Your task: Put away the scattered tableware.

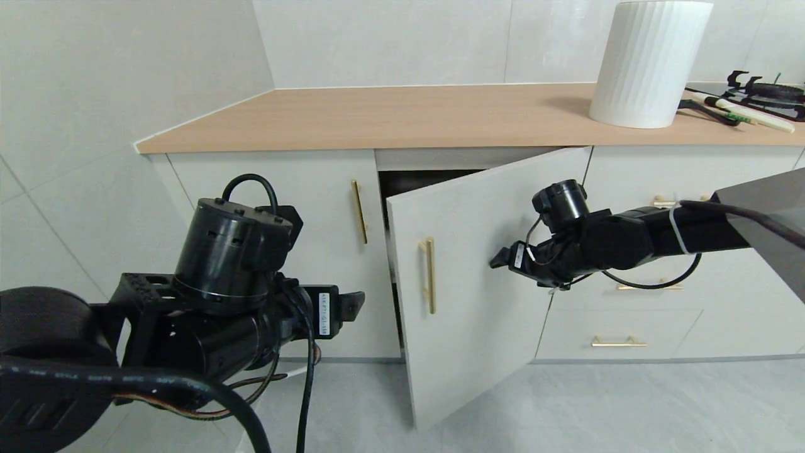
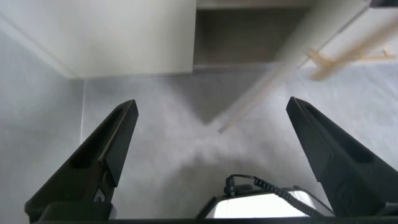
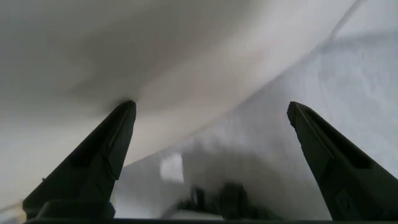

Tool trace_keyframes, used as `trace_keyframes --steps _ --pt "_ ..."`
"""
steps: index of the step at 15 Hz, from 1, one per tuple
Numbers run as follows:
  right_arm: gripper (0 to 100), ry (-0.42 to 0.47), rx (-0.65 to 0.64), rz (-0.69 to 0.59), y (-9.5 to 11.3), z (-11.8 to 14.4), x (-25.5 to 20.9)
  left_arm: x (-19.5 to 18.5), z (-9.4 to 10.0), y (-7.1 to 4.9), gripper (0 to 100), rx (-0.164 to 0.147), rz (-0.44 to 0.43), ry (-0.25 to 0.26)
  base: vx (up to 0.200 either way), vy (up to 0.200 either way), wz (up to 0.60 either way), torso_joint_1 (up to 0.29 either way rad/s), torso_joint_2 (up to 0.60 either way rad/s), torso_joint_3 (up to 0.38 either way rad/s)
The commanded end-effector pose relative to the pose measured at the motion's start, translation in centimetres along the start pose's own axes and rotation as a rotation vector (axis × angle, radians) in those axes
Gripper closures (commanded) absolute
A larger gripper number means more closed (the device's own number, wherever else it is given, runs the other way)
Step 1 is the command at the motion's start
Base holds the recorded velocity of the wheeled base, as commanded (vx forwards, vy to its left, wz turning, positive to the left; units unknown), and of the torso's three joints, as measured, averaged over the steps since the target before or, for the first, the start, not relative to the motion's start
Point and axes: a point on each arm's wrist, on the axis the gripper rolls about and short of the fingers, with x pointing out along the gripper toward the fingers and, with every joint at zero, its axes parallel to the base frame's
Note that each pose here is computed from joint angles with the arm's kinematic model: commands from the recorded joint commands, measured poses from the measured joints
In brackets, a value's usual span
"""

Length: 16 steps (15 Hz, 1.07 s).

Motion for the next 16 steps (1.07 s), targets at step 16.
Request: trace_keyframes --steps 16 --pt "0 -0.403 0.206 -0.073 -1.7 3.4 3.8 -0.1 0.1 0.1 0 0.002 0.03 -0.018 0.0 0.0 0.0 0.0 0.0 0.0"
